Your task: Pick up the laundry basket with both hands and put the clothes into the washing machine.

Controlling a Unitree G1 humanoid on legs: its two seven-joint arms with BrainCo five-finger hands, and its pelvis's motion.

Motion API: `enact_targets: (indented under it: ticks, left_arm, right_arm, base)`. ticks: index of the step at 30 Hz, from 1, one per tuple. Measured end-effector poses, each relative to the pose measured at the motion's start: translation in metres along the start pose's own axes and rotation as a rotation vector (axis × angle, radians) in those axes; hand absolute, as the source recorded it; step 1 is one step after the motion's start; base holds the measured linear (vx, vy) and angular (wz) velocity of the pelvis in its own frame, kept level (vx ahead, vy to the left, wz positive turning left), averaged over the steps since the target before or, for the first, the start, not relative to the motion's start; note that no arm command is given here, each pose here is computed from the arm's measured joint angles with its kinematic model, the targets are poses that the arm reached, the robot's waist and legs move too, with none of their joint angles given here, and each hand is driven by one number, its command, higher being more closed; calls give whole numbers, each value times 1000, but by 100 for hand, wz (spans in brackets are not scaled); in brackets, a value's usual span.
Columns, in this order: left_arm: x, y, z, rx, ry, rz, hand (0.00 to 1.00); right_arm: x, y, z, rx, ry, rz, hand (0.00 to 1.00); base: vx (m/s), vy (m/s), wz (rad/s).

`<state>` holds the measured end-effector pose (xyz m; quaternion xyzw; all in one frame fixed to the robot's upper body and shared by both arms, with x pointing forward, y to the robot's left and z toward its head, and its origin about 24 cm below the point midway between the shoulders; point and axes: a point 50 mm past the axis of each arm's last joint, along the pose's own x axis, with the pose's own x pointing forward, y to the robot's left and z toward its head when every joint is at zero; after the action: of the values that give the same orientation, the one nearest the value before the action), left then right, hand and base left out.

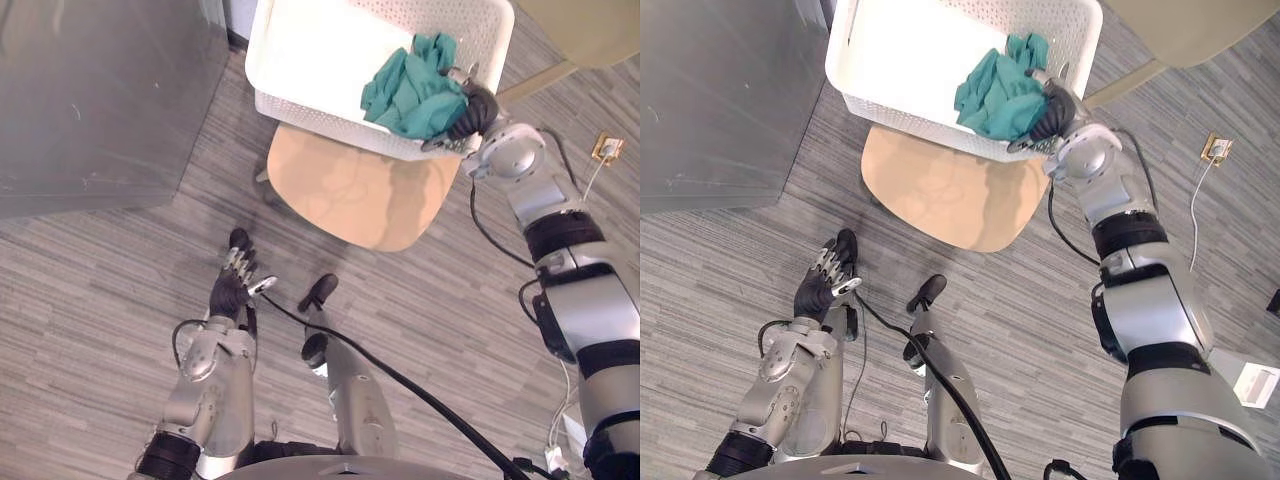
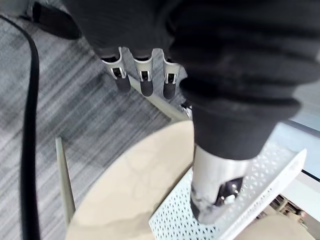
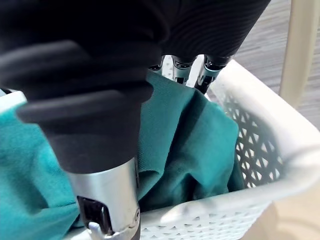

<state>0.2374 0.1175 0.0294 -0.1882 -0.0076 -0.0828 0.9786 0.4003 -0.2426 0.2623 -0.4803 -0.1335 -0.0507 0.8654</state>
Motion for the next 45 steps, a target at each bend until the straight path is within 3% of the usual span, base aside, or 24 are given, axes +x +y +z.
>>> enact_targets:
  ticks: [8,12,23,32,39,45]
  left_arm:
    - [11,-31,3,-97,-34,-98,0]
    - [14,-41,4,-158,-52,-101,0]
    - [17,-41,9,-162,-74,-96,0]
    - [14,-43,5,-121,-48,-165,0]
    - [13,-38,3,-76,-31,-189,0]
    - [9,-27,-2,-3,17,-215,0]
  right_arm:
    - [0,-9,-6,99,5,-40,0]
    - [-3,6,-15,114,47,-42,0]
    - [-13,28,-25,138,65,-14,0]
    - [-44,55,-43,228,59,286,0]
    - [-104,83,-58,326,33,616,0]
    - [-125,100,-75,382,108,718,0]
  base:
    - [25,60,3]
    - [15,65,1]
    - [56,37,5]
    - [87,-18,13]
    - [41,-40,4]
    - [-1,-58,2]
